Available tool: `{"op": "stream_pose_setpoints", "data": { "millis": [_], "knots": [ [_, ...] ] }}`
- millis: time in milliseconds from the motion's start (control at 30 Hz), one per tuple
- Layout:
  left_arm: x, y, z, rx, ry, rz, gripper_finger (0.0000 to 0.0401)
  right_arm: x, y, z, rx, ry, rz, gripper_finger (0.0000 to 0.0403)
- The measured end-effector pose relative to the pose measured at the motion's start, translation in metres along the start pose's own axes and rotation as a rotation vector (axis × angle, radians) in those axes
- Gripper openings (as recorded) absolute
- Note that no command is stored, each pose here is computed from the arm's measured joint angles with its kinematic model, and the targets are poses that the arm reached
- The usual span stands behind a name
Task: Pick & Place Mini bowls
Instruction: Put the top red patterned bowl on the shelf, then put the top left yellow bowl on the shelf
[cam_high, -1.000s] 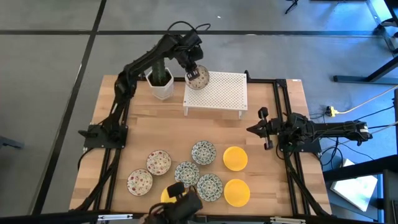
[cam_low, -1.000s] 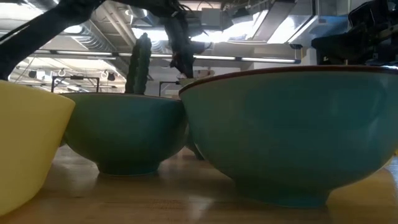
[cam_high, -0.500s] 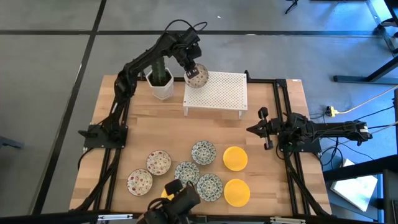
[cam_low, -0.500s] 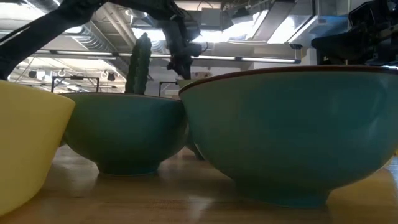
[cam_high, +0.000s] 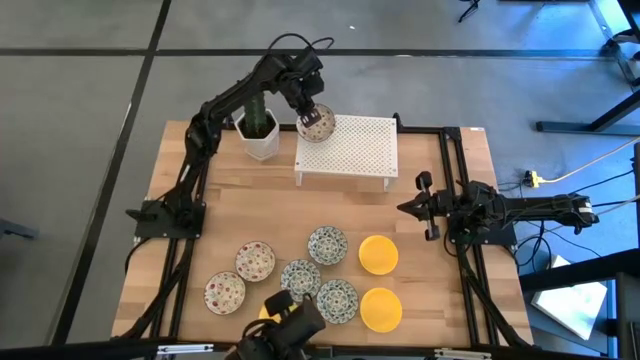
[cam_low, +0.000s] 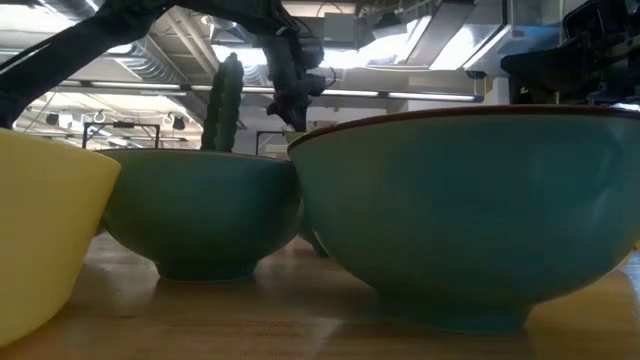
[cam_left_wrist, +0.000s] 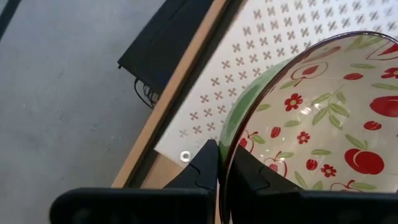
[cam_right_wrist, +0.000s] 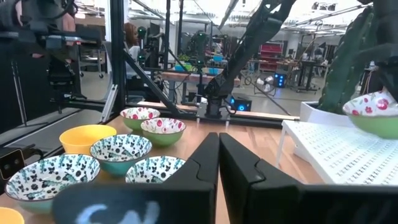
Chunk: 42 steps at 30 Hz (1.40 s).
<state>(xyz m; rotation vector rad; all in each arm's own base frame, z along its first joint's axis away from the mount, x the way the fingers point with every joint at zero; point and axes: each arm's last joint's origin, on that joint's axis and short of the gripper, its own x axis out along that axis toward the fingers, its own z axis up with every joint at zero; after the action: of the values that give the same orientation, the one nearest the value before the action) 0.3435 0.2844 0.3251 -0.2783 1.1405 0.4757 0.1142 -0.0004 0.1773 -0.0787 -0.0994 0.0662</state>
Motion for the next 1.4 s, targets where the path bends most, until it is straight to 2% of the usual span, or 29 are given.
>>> {"op": "stream_pose_setpoints", "data": {
  "millis": [167, 667, 867, 1133, 1400],
  "knots": [
    [0.011, -0.007, 0.003, 0.029, 0.015, 0.006, 0.0007, 0.0, 0.0, 0.0, 0.012, 0.0, 0.004, 0.0014],
    [0.013, -0.006, 0.002, 0.032, 0.031, 0.018, 0.0034, 0.0, 0.001, 0.0, 0.042, 0.001, 0.038, 0.0014],
    [0.016, -0.008, 0.001, 0.037, 0.043, 0.013, 0.0069, 0.0, 0.001, 0.0, 0.047, 0.003, 0.038, 0.0014],
    [0.016, -0.008, 0.002, 0.054, 0.031, 0.014, 0.0136, 0.0, 0.001, 0.0, 0.044, 0.003, 0.038, 0.0014],
    [0.016, -0.006, 0.004, 0.079, 0.025, 0.081, 0.0187, 0.0, 0.001, 0.0, 0.044, 0.003, 0.038, 0.0014]
  ]
}}
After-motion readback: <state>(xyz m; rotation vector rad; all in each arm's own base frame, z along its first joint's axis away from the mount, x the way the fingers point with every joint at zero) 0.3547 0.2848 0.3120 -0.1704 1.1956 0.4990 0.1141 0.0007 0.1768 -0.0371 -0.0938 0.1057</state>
